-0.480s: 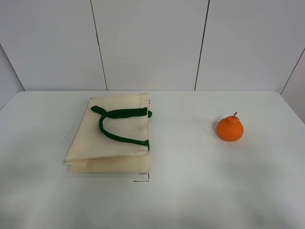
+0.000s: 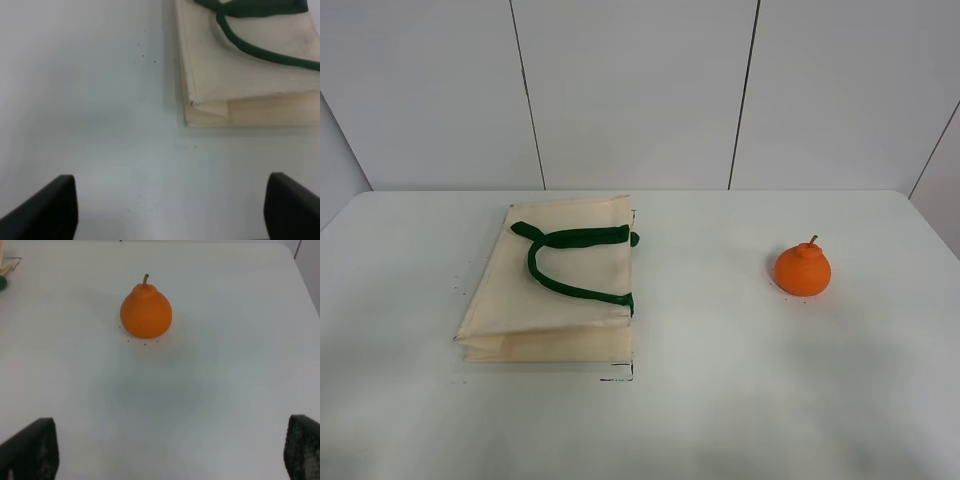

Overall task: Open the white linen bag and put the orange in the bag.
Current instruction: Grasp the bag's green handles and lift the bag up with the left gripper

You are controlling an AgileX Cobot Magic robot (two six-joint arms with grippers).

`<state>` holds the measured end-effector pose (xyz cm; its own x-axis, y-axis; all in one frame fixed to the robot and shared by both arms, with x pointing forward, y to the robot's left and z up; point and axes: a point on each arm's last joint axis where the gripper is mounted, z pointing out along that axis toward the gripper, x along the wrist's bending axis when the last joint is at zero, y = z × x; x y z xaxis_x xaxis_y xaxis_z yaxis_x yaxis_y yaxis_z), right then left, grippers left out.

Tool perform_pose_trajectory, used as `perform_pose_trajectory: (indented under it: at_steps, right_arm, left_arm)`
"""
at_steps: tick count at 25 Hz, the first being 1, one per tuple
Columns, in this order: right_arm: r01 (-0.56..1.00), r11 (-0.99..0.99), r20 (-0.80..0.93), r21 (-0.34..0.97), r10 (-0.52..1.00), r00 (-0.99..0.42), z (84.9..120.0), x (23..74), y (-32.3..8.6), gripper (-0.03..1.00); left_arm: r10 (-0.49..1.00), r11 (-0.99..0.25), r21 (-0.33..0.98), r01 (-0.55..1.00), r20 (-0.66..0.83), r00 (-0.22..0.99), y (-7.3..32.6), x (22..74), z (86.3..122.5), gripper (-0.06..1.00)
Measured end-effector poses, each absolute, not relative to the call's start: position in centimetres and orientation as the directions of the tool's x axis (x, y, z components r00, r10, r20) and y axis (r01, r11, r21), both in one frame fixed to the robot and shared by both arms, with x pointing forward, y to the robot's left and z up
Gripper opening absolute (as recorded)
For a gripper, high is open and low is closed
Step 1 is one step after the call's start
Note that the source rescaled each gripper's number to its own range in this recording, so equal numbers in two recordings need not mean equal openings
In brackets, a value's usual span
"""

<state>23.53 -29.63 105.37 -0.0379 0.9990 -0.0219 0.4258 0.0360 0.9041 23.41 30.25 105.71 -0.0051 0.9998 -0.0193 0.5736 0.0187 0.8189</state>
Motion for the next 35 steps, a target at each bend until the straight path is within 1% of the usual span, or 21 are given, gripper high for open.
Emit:
perform_pose_trajectory:
  at_steps: [3, 7, 11, 14, 16, 17, 20, 22, 23, 26, 28, 33, 35]
  right_arm:
    - [0.426, 0.036, -0.022, 0.904, 0.999, -0.038, 105.4, 23.5, -29.6, 1.0]
    - [0.426, 0.036, -0.022, 0.904, 0.999, -0.038, 105.4, 23.5, -29.6, 1.0]
    - [0.426, 0.036, -0.022, 0.904, 0.999, -0.038, 105.4, 23.5, -29.6, 1.0]
    - [0.426, 0.036, -0.022, 0.904, 0.999, -0.038, 105.4, 23.5, -29.6, 1.0]
    - [0.426, 0.036, -0.022, 0.904, 0.999, -0.038, 105.4, 23.5, -29.6, 1.0]
    - [0.426, 0.036, -0.022, 0.904, 0.999, -0.038, 105.4, 23.5, -29.6, 1.0]
    - [0.426, 0.036, -0.022, 0.904, 0.999, -0.038, 105.4, 23.5, -29.6, 1.0]
    - [0.426, 0.036, -0.022, 0.904, 0.999, -0.038, 105.4, 23.5, -29.6, 1.0]
    - [0.426, 0.036, -0.022, 0.904, 0.999, -0.038, 105.4, 23.5, -29.6, 1.0]
    - [0.426, 0.036, -0.022, 0.904, 0.999, -0.038, 105.4, 23.5, -29.6, 1.0]
    - [0.426, 0.036, -0.022, 0.904, 0.999, -0.038, 105.4, 23.5, -29.6, 1.0]
    - [0.426, 0.036, -0.022, 0.904, 0.999, -0.038, 105.4, 23.5, -29.6, 1.0]
    - [0.426, 0.036, -0.022, 0.904, 0.999, -0.038, 105.4, 23.5, -29.6, 1.0]
  left_arm:
    - [1.0, 0.017, 0.775, 0.632, -0.017, -0.007, 30.2, 25.3, 108.1, 0.99]
    - [1.0, 0.017, 0.695, 0.718, -0.014, -0.009, 30.1, 29.9, 111.6, 1.0]
    - [1.0, 0.015, 0.59, 0.807, -0.01, -0.011, 29.9, 37.5, 113.7, 1.0]
    - [1.0, 0.014, 0.528, 0.849, -0.008, -0.011, 29.8, 43.5, 114.0, 1.0]
    - [1.0, 0.013, 0.449, 0.893, -0.005, -0.012, 29.7, 48.4, 112.5, 1.0]
    - [1.0, 0.013, 0.436, 0.9, -0.004, -0.012, 29.7, 50.2, 112.3, 1.0]
    - [1.0, 0.015, 0.375, 0.927, -0.003, -0.014, 29.5, 56.0, 110.1, 1.0]
    - [1.0, 0.025, 0.341, 0.94, -0.016, -0.021, 29.4, 59.3, 108.4, 1.0]
    - [0.999, 0.031, 0.309, 0.95, -0.023, -0.025, 29.3, 60.9, 106.9, 1.0]
    - [0.998, 0.04, 0.254, 0.966, -0.056, -0.027, 28.6, 64.1, 103.8, 1.0]
    - [0.998, 0.032, 0.226, 0.974, -0.063, -0.018, 27.8, 65.2, 102.1, 1.0]
    - [0.997, 0.011, 0.167, 0.986, -0.077, 0.002, 23.4, 66.6, 98.1, 1.0]
    - [0.997, 0.012, 0.164, 0.986, -0.083, 0.001, 21.9, 66.8, 96.9, 1.0]
